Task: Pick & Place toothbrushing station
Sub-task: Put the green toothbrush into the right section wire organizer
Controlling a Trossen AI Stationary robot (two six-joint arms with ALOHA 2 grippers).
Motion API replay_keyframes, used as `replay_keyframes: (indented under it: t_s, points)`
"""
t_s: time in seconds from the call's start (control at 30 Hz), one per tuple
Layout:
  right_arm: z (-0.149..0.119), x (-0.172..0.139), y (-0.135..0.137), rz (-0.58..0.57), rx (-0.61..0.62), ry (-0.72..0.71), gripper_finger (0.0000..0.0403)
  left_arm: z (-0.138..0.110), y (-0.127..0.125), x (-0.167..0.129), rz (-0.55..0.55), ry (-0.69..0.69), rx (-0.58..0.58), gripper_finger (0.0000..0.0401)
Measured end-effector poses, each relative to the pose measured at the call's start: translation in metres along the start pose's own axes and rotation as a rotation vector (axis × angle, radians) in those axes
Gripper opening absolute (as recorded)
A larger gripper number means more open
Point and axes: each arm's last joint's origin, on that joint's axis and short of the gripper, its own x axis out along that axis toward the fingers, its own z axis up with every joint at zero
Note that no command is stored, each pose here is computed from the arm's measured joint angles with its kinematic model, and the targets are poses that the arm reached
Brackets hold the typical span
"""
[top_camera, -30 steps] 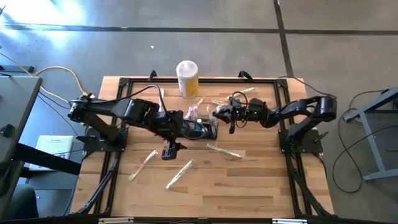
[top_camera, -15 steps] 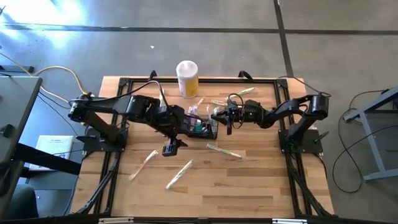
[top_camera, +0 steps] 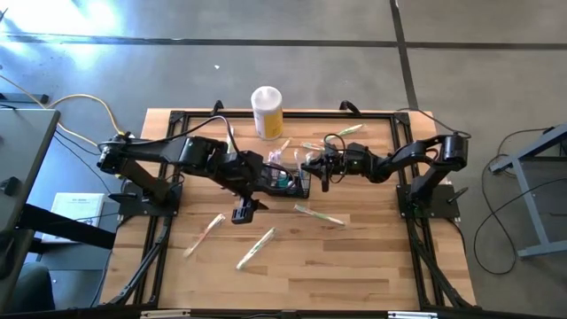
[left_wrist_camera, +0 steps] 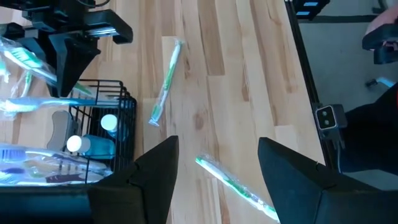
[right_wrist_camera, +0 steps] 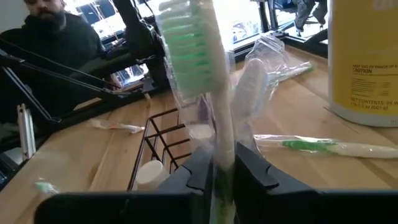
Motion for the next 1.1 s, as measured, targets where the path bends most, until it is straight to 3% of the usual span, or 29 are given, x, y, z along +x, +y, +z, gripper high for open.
replay_keyframes:
  t_s: [0.23,0.7,0.87,1.1]
  points:
    - [0.000,0.000,0.000,0.011,0.078,0.004,0.0091,0.001,0.000,0.000,-0.001,-0.008,0.000,0.0216]
    - [0.002,-0.001,0.002,0.031,0.112,-0.004,0.0229,-0.002,0.000,0.005,-0.011,0.008,0.008,0.0216]
    - [0.006,-0.002,0.004,0.050,0.075,-0.015,0.0252,0.000,-0.001,0.006,-0.043,-0.019,0.010,0.0216]
    - [0.005,-0.001,0.011,0.081,0.012,-0.019,0.0252,0.001,-0.002,0.006,-0.064,-0.028,0.004,0.0216]
